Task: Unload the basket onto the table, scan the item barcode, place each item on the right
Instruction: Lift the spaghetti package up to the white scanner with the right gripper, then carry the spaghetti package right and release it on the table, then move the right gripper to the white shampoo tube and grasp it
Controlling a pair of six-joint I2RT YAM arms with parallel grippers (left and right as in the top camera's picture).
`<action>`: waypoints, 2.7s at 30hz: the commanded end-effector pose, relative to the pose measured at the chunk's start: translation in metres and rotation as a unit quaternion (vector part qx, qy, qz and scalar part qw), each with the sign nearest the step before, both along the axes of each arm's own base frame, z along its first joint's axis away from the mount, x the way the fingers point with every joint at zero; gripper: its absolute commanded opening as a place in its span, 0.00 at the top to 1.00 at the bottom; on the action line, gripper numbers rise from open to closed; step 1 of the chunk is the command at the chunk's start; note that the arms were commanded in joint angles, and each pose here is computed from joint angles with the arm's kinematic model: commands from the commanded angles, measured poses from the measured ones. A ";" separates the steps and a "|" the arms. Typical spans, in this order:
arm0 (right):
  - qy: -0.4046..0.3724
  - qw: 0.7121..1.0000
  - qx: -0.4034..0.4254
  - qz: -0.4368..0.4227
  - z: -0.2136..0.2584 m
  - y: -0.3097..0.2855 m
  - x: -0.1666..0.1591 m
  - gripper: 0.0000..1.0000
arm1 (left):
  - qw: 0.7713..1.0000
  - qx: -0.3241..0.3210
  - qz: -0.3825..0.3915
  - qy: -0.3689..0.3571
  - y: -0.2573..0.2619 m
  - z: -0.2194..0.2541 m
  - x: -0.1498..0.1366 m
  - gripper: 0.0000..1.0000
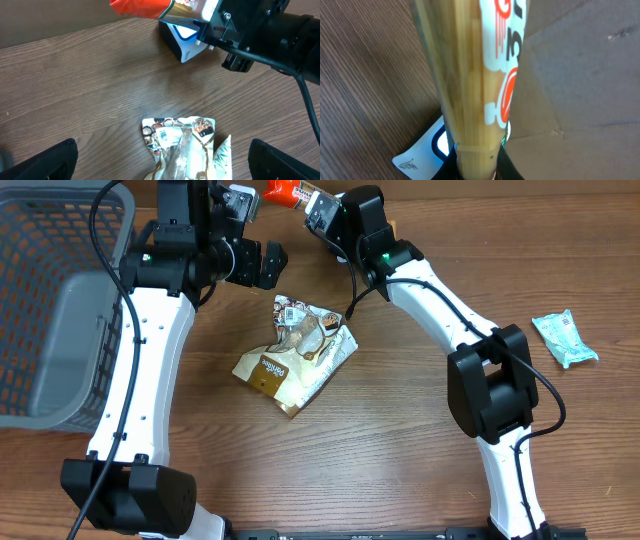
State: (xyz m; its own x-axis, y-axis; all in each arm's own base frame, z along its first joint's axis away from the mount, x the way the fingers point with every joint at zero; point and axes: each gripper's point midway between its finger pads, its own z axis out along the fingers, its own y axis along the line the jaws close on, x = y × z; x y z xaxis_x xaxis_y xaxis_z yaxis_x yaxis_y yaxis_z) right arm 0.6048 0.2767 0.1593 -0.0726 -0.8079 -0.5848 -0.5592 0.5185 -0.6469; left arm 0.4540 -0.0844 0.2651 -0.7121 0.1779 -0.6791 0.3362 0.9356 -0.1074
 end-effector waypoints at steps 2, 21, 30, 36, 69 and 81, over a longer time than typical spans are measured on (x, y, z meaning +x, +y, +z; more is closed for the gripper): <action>-0.047 0.991 0.115 -0.042 0.084 -0.004 0.003 0.96 | 1.000 0.004 -0.011 -0.017 -0.003 0.011 -0.001 0.00; 0.162 0.759 0.358 -0.519 0.157 -0.260 -0.166 0.96 | 1.000 0.004 -0.011 -0.017 -0.003 0.011 -0.001 0.00; 0.176 0.594 0.315 -0.719 0.061 -0.361 -0.197 0.96 | 1.000 0.004 -0.011 -0.017 -0.003 0.011 -0.001 0.00; 0.220 0.635 0.206 -0.711 -0.012 -0.370 -0.189 0.96 | 1.000 0.004 -0.011 -0.017 -0.003 0.011 -0.001 0.00; 0.545 0.642 0.347 -0.414 -0.044 -0.071 -0.187 0.01 | 1.000 0.004 -0.011 -0.017 -0.004 0.011 -0.001 0.00; 0.620 0.648 0.251 -0.364 -0.077 0.030 -0.285 0.22 | 1.000 0.004 -0.011 -0.017 -0.004 0.011 -0.001 0.00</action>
